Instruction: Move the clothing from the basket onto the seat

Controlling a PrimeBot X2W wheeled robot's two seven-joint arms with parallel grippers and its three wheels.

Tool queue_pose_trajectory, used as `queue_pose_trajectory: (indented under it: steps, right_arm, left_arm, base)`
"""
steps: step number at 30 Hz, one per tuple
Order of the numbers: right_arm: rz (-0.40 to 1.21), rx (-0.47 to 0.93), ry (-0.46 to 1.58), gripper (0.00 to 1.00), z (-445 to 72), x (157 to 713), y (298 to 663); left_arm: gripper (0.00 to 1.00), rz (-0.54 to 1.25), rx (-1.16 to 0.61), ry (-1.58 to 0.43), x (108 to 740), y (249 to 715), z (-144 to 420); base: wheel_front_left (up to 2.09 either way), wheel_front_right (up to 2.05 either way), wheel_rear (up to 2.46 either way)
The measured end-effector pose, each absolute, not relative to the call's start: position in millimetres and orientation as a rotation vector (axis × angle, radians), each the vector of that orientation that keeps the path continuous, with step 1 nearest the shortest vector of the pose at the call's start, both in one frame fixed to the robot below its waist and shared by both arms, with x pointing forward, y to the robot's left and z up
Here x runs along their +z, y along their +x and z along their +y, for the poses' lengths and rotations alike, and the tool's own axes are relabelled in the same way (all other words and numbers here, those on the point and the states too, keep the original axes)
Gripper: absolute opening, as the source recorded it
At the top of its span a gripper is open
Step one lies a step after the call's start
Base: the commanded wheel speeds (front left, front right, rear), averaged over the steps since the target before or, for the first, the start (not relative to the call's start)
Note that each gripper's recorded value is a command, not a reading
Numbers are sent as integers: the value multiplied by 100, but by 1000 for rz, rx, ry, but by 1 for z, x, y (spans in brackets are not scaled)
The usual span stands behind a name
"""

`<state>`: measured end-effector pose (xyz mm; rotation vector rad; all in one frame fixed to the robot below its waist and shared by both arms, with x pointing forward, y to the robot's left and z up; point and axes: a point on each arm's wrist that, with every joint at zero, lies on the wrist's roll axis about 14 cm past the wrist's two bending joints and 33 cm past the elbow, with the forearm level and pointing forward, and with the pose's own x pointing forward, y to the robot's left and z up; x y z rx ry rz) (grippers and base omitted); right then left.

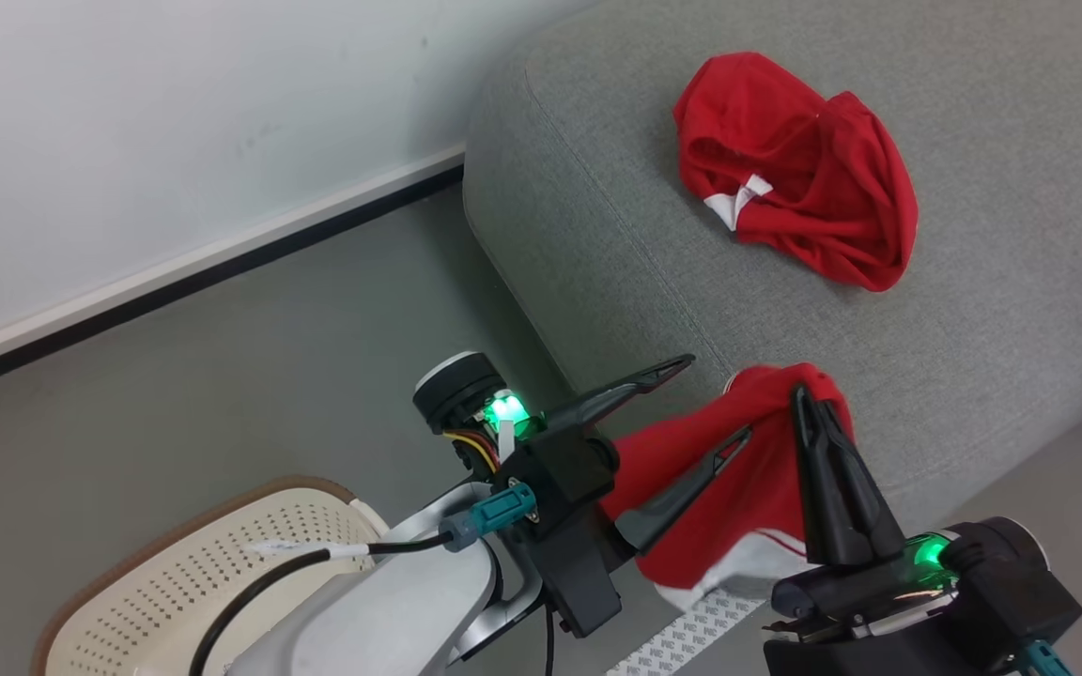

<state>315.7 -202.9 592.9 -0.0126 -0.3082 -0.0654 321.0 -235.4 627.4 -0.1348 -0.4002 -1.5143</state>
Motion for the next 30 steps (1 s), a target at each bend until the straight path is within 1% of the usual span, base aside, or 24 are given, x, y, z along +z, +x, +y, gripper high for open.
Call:
queue_pose_trajectory:
  steps: [14,21,26,30]
  right_arm:
    - [-294,-147,-20,0,-229,592,319]
    - [-380,-184,-118,0,-256,622,348]
    - [-467,-247,-241,0,-287,653,374]
    - [-514,-270,-365,0,-300,670,402]
  left_arm:
    - [100,-372,-1572,-167,615,325,-244]
    - [100,-363,-1577,-142,601,345,-243]
    - [100,-369,-1603,-140,589,358,-242]
    - [100,-361,-1618,-162,576,369,-240]
  base:
    - [0,0,0]
    - [0,0,0]
    - [0,0,0]
    - [0,0,0]
